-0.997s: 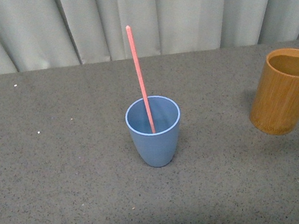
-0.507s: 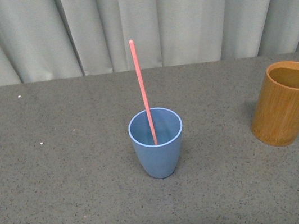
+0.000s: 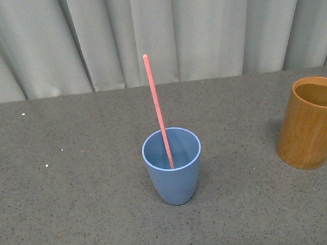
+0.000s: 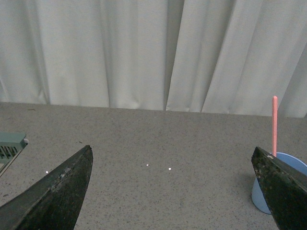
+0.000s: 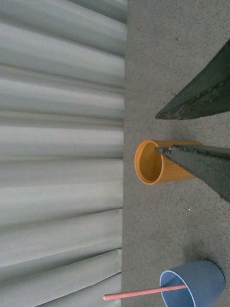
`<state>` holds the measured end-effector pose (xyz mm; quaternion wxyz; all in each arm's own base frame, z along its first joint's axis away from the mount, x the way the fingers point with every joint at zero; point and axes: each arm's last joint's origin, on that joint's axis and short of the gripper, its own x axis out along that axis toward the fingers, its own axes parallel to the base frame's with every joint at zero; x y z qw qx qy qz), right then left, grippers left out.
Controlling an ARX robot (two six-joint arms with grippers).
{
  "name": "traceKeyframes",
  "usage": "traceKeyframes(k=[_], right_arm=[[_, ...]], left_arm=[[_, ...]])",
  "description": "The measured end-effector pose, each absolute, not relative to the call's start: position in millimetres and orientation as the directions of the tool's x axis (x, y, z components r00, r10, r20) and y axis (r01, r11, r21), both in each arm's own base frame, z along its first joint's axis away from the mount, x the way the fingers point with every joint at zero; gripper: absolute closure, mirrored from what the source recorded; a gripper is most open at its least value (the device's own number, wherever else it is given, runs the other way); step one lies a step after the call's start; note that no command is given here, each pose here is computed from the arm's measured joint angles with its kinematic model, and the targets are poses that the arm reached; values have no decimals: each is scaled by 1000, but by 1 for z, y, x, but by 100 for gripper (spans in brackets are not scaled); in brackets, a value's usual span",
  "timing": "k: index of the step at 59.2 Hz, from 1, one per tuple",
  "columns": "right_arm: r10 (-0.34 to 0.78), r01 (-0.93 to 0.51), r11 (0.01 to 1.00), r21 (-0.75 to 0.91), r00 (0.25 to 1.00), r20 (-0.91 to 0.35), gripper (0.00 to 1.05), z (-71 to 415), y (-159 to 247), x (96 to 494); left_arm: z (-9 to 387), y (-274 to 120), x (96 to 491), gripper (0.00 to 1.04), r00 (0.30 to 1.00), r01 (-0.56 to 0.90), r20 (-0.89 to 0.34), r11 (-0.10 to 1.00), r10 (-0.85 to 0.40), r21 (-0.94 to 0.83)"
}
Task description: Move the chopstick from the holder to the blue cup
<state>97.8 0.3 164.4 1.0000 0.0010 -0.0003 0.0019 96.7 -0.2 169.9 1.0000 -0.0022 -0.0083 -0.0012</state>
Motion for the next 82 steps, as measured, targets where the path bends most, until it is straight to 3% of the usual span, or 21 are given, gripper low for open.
traceKeyframes(k=[24, 82], right_arm=[[4, -4, 1000, 2, 1000, 1, 8, 164, 0, 98], [4, -4, 1000, 2, 1000, 1, 10, 164, 0, 98]], left_arm=[[170, 0, 97, 7, 1000, 2, 17, 1000, -2, -4], [170, 0, 97, 7, 1000, 2, 17, 1000, -2, -4]])
